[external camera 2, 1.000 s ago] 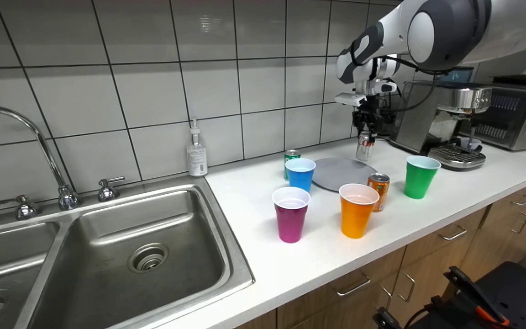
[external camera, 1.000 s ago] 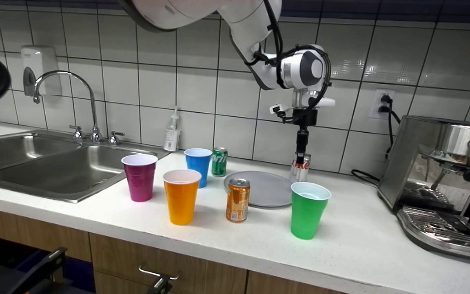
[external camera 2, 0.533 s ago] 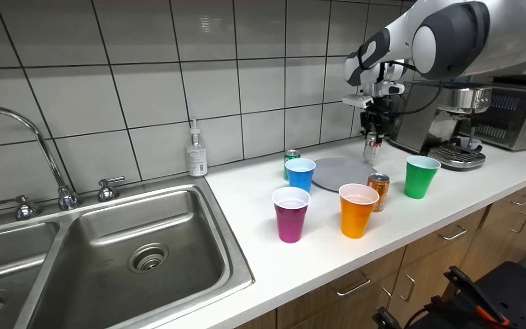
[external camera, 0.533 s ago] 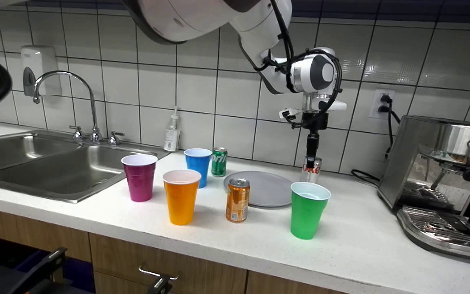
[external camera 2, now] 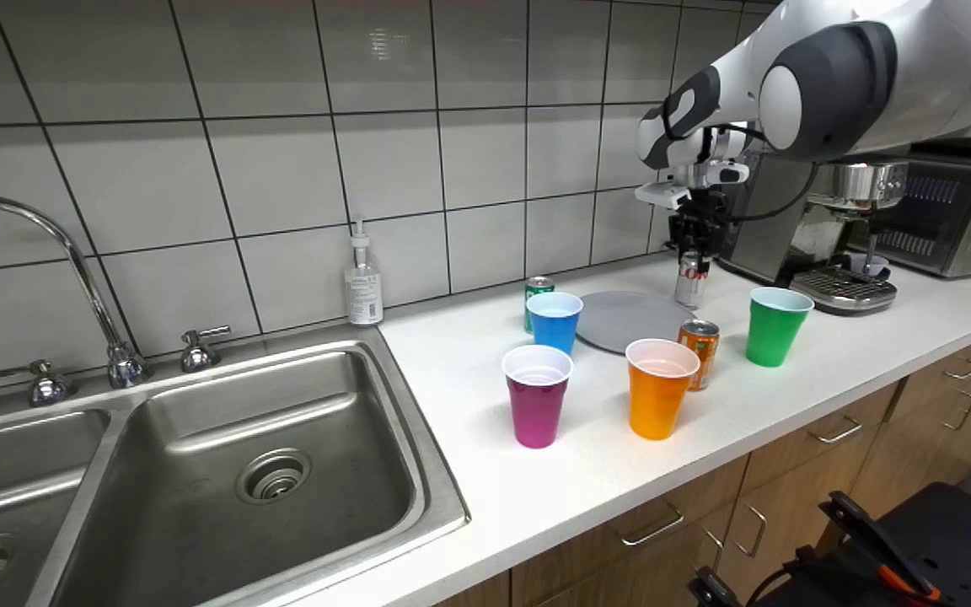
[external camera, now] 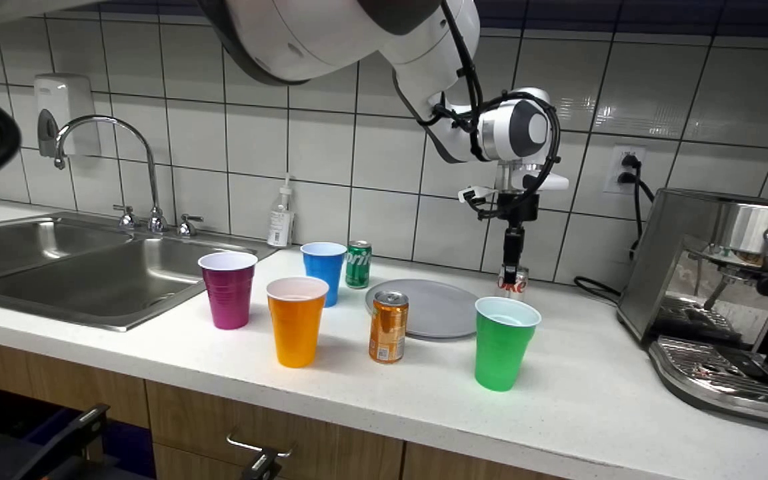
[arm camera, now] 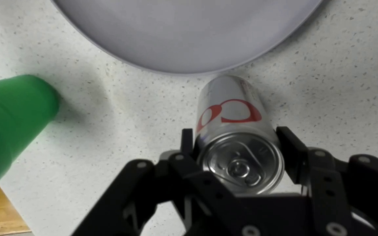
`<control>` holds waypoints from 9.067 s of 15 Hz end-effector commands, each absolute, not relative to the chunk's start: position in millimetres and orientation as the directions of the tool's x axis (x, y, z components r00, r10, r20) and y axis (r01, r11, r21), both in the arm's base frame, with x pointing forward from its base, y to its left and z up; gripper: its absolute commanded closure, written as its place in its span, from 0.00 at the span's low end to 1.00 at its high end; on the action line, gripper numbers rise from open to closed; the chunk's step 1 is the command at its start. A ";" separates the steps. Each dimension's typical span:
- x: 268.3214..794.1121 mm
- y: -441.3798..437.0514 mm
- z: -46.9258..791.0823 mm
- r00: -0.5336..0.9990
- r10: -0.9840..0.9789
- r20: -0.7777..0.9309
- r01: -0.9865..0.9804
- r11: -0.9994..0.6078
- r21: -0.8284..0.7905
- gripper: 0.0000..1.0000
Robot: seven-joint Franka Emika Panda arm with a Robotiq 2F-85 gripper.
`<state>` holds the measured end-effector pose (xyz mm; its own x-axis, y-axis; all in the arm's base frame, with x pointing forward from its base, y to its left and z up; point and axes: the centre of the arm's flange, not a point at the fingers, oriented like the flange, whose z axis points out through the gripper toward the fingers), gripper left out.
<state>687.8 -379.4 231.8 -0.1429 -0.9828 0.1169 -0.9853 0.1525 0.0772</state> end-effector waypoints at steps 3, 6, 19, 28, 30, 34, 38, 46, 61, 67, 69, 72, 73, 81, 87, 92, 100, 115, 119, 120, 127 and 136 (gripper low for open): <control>701.5 -386.6 236.1 -0.172 -0.976 0.132 -0.981 0.182 0.067 0.61; 700.9 -386.0 234.7 -0.173 -0.976 0.132 -0.981 0.183 0.069 0.61; 692.7 -365.5 257.3 -0.111 -0.984 0.139 -0.992 0.118 0.045 0.00; 689.6 -336.4 268.6 -0.017 -0.988 0.154 -1.000 0.020 0.016 0.00; 687.3 -333.0 270.4 0.011 -0.990 0.144 -1.000 -0.008 0.019 0.00; 675.4 -329.4 272.5 0.070 -0.988 0.136 -0.997 -0.067 0.031 0.00; 662.7 -328.9 271.1 0.102 -0.986 0.134 -0.995 -0.098 0.035 0.00; 635.2 -325.7 275.2 0.114 -0.985 0.130 -0.993 -0.113 0.015 0.00; 572.1 -327.0 295.1 0.166 -0.982 0.094 -0.986 -0.165 0.016 0.00; 551.5 -332.6 293.7 0.146 -0.986 0.082 -0.989 -0.144 0.030 0.00; 544.6 -332.4 292.9 0.141 -0.987 0.078 -0.990 -0.138 0.036 0.00; 537.7 -332.3 289.2 0.138 -0.987 0.078 -0.990 -0.134 0.049 0.00; 535.2 -332.4 286.4 0.139 -0.987 0.078 -0.989 -0.135 0.056 0.00; 528.9 -329.9 263.4 0.156 -0.983 0.095 -0.983 -0.146 0.109 0.00; 530.9 -323.2 249.7 0.166 -0.982 0.091 -0.979 -0.153 0.136 0.00; 535.0 -325.0 242.6 0.170 -0.983 0.064 -0.977 -0.160 0.140 0.00; 535.2 -324.6 240.2 0.171 -0.983 0.065 -0.977 -0.160 0.142 0.00; 539.1 -331.5 232.0 0.182 -0.980 0.080 -0.977 -0.171 0.125 0.26; 540.0 -331.4 233.3 0.191 -0.978 0.089 -0.977 -0.179 0.119 0.58; 540.0 -331.5 232.9 0.191 -0.977 0.091 -0.976 -0.180 0.122 0.66; 533.3 -329.7 248.6 0.234 -0.967 0.097 -0.968 -0.222 0.120 1.00; 540.1 -325.7 278.7 0.324 -0.941 0.097 -0.944 -0.315 0.096 0.99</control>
<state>541.2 -331.0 263.7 0.2795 -0.9549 0.0999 -0.9580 -0.2704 0.0959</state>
